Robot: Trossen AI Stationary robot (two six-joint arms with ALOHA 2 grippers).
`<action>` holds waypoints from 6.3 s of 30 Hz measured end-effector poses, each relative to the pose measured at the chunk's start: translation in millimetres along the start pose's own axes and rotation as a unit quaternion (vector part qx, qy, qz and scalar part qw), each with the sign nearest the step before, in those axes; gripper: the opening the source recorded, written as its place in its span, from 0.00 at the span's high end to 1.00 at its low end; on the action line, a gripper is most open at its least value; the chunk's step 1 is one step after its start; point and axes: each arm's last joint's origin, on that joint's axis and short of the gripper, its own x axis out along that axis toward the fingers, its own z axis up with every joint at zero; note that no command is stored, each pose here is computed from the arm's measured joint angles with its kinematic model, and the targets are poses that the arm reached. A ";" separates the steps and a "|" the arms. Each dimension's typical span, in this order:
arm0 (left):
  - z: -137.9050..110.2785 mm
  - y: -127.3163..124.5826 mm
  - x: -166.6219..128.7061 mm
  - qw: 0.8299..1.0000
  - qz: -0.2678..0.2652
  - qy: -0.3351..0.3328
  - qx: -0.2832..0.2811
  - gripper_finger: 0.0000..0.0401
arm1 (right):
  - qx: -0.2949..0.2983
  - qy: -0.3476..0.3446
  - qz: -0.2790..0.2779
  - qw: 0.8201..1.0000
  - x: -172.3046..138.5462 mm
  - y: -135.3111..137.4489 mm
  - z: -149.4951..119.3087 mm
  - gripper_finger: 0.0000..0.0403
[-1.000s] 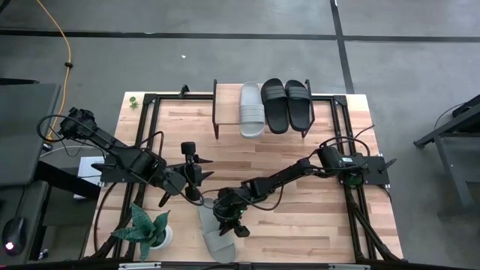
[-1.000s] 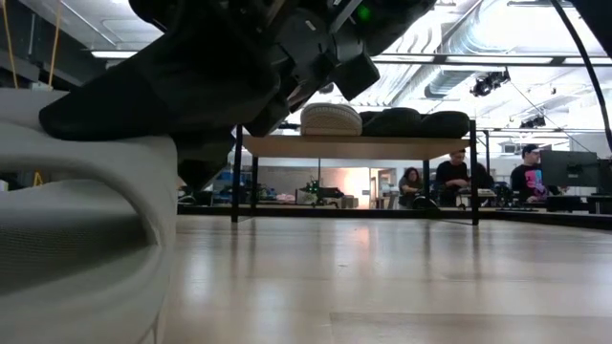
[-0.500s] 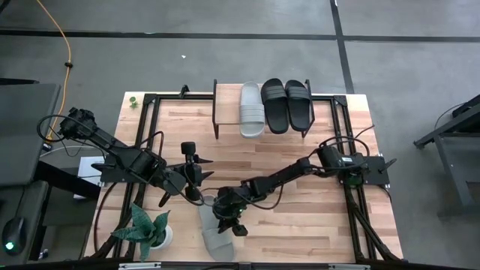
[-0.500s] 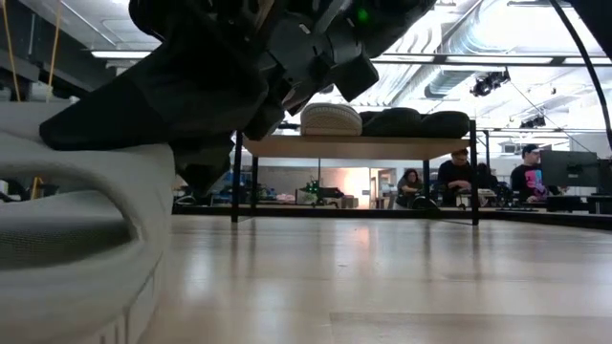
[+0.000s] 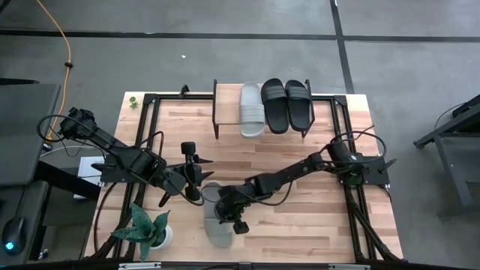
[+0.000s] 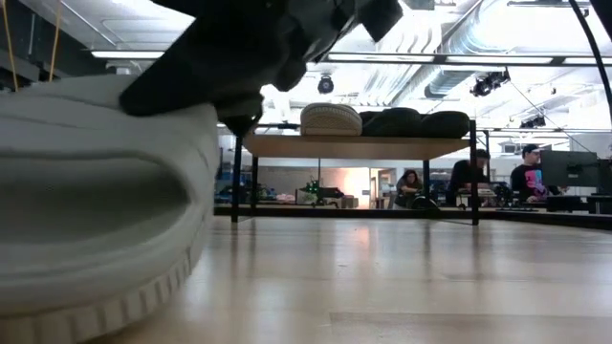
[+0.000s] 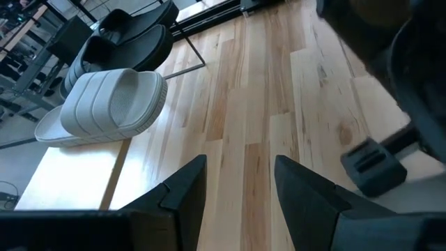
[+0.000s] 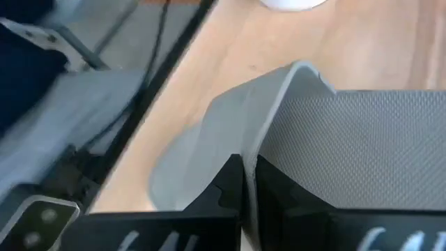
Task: Pick and place slides into the shelf
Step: Put the gray slide on the shelf
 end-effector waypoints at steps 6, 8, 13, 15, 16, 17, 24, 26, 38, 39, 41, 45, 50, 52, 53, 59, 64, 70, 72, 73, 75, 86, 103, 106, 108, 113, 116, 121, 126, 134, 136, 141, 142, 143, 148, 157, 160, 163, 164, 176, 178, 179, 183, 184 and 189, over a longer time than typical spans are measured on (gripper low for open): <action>-0.1 0.0 0.0 1.000 0.000 0.000 0.000 0.61 | 0.003 0.022 -0.043 0.999 -10.2 1.7 1.1 1.00; -0.3 0.0 0.0 1.000 0.000 0.001 0.001 0.61 | 0.005 0.027 -0.047 0.998 -12.2 1.7 0.9 1.00; -0.6 0.0 0.0 1.000 0.000 0.003 0.004 0.61 | 0.006 0.038 -0.069 0.997 -22.7 4.4 3.9 1.00; -0.7 -0.1 0.1 1.000 0.000 0.003 0.013 0.61 | 0.007 0.044 -0.084 0.995 -29.7 5.3 5.9 1.00; -0.8 -0.5 0.6 1.000 0.000 0.004 0.014 0.61 | 0.007 0.044 -0.095 0.995 -34.1 6.2 7.8 1.00; -0.9 -0.8 0.9 1.000 0.000 0.005 0.015 0.61 | 0.007 0.044 -0.105 0.993 -38.2 7.1 9.6 1.00; -2.5 -0.7 0.8 1.000 0.000 0.011 0.022 0.61 | -0.005 0.038 -0.153 0.987 -63.8 23.1 16.1 1.00; -4.2 -0.6 0.8 0.999 0.000 0.018 0.029 0.61 | -0.007 0.035 -0.162 0.986 -71.7 26.1 15.8 1.00; -7.9 -17.1 14.2 0.992 -0.009 0.037 0.117 0.61 | 0.018 0.030 -0.221 0.975 -126.7 31.5 11.7 1.00; -7.3 -20.8 16.0 0.991 -0.009 0.035 0.132 0.61 | 0.016 0.024 -0.220 0.975 -133.4 33.6 13.9 1.00; -6.1 -29.6 19.7 0.985 0.000 0.028 0.167 0.61 | 0.013 0.007 -0.221 0.975 -147.1 37.6 19.3 1.00; -3.6 -45.4 21.6 0.971 0.043 0.013 0.234 0.61 | 0.003 -0.011 -0.224 0.974 -169.7 44.7 25.4 1.00; -0.2 -58.9 13.2 0.953 0.091 -0.007 0.289 0.61 | 0.008 -0.003 -0.238 0.971 -189.5 49.2 24.4 1.00; 1.9 -63.2 7.6 0.947 0.104 -0.019 0.303 0.61 | 0.012 -0.001 -0.241 0.971 -196.4 49.3 23.8 1.00; 3.4 -64.8 5.6 0.945 0.106 -0.025 0.308 0.61 | 0.016 -0.002 -0.243 0.970 -200.3 48.9 24.0 1.00; 8.3 -72.0 -4.1 0.933 0.121 -0.048 0.336 0.61 | 0.026 -0.042 -0.249 0.967 -227.9 44.1 30.8 1.00; 8.4 -76.5 1.5 0.920 0.164 -0.031 0.355 0.61 | 0.026 -0.111 -0.231 0.966 -248.7 34.6 43.4 1.00; 2.5 -88.8 14.2 0.877 0.243 0.023 0.414 0.61 | 0.038 -0.141 -0.224 0.964 -258.3 18.2 48.2 1.00; 2.7 -91.5 16.7 0.859 0.281 0.044 0.425 0.61 | 0.041 -0.141 -0.230 0.962 -260.2 13.7 48.0 1.00; 2.0 -92.7 17.8 0.852 0.291 0.053 0.432 0.61 | 0.042 -0.142 -0.233 0.961 -261.1 12.0 48.0 1.00; 2.1 -94.5 19.2 0.850 0.292 0.054 0.435 0.61 | 0.044 -0.147 -0.237 0.959 -262.6 9.2 48.6 1.00; 8.2 -93.8 17.4 0.854 0.293 0.050 0.426 0.61 | 0.050 -0.192 -0.240 0.950 -272.5 -5.1 55.3 1.00; 9.5 -85.5 26.1 0.845 0.302 0.074 0.435 0.61 | 0.056 -0.230 -0.217 0.947 -283.5 -20.4 59.8 1.00; 9.8 -80.9 31.1 0.843 0.306 0.084 0.434 0.61 | 0.055 -0.232 -0.216 0.947 -283.9 -20.7 60.1 1.00; 10.1 -78.8 33.4 0.842 0.306 0.088 0.436 0.61 | 0.057 -0.230 -0.220 0.946 -283.8 -21.1 59.6 1.00; 10.1 -78.5 34.2 0.840 0.302 0.090 0.442 0.61 | 0.060 -0.230 -0.229 0.944 -285.8 -24.6 58.9 1.00; 13.1 -78.2 33.0 0.839 0.301 0.089 0.444 0.61 | 0.065 -0.228 -0.231 0.944 -288.1 -29.1 57.5 1.00; 25.0 -75.8 29.2 0.850 0.304 0.080 0.424 0.61 | 0.071 -0.228 -0.241 0.941 -291.3 -35.0 56.4 1.00; 29.5 -74.6 27.5 0.854 0.307 0.078 0.413 0.61 | 0.077 -0.230 -0.232 0.942 -291.6 -35.5 56.3 1.00; 29.9 -74.8 27.9 0.849 0.297 0.078 0.430 0.61 | 0.075 -0.230 -0.228 0.943 -290.1 -32.9 56.9 1.00; 30.1 -73.4 29.4 0.846 0.297 0.081 0.435 0.61 | 0.077 -0.234 -0.224 0.943 -290.2 -32.7 57.5 1.00; 30.9 -63.6 39.2 0.844 0.301 0.099 0.433 0.61 | 0.073 -0.241 -0.211 0.944 -290.6 -31.9 58.9 1.00; 30.9 -61.4 41.6 0.843 0.300 0.103 0.434 0.61 | 0.075 -0.241 -0.211 0.944 -290.6 -31.9 58.9 1.00; 31.0 -59.5 43.4 0.842 0.300 0.106 0.435 0.61 | 0.076 -0.241 -0.211 0.944 -290.6 -32.0 58.9 1.00; 32.1 -53.7 48.5 0.840 0.303 0.116 0.436 0.61 | 0.076 -0.239 -0.207 0.946 -290.3 -31.7 58.6 1.00; 50.2 -49.2 41.8 0.847 0.301 0.103 0.426 0.61 | 0.071 -0.236 -0.189 0.950 -286.3 -25.1 59.5 1.00; 56.2 -47.5 39.5 0.851 0.300 0.098 0.419 0.61 | 0.065 -0.239 -0.183 0.951 -284.2 -20.5 61.0 1.00; 57.0 -47.4 39.3 0.852 0.298 0.095 0.419 0.63 | 0.062 -0.239 -0.180 0.952 -282.9 -18.0 61.6 1.00; 56.9 -47.4 39.3 0.852 0.298 0.095 0.419 0.65 | 0.062 -0.239 -0.180 0.952 -282.8 -17.9 61.6 1.00; 57.3 -48.4 39.9 0.861 0.283 0.080 0.415 0.92 | 0.063 -0.238 -0.185 0.951 -283.3 -18.3 61.5 1.00; 57.3 -48.3 39.9 0.863 0.285 0.080 0.410 0.92 | 0.059 -0.238 -0.186 0.951 -283.3 -18.2 61.6 1.00; 57.3 -48.3 39.7 0.864 0.286 0.079 0.407 0.94 | 0.056 -0.238 -0.185 0.952 -283.3 -18.2 61.8 1.00; 57.3 -48.3 39.7 0.865 0.287 0.079 0.405 0.96 | 0.055 -0.237 -0.184 0.952 -283.5 -18.5 61.6 1.00; 57.3 -48.3 39.7 0.865 0.287 0.078 0.405 0.96 | 0.054 -0.236 -0.184 0.953 -283.4 -18.6 61.3 1.00; 57.2 -48.4 39.9 0.869 0.286 0.075 0.398 0.96 | 0.042 -0.221 -0.185 0.957 -282.3 -18.7 59.0 0.94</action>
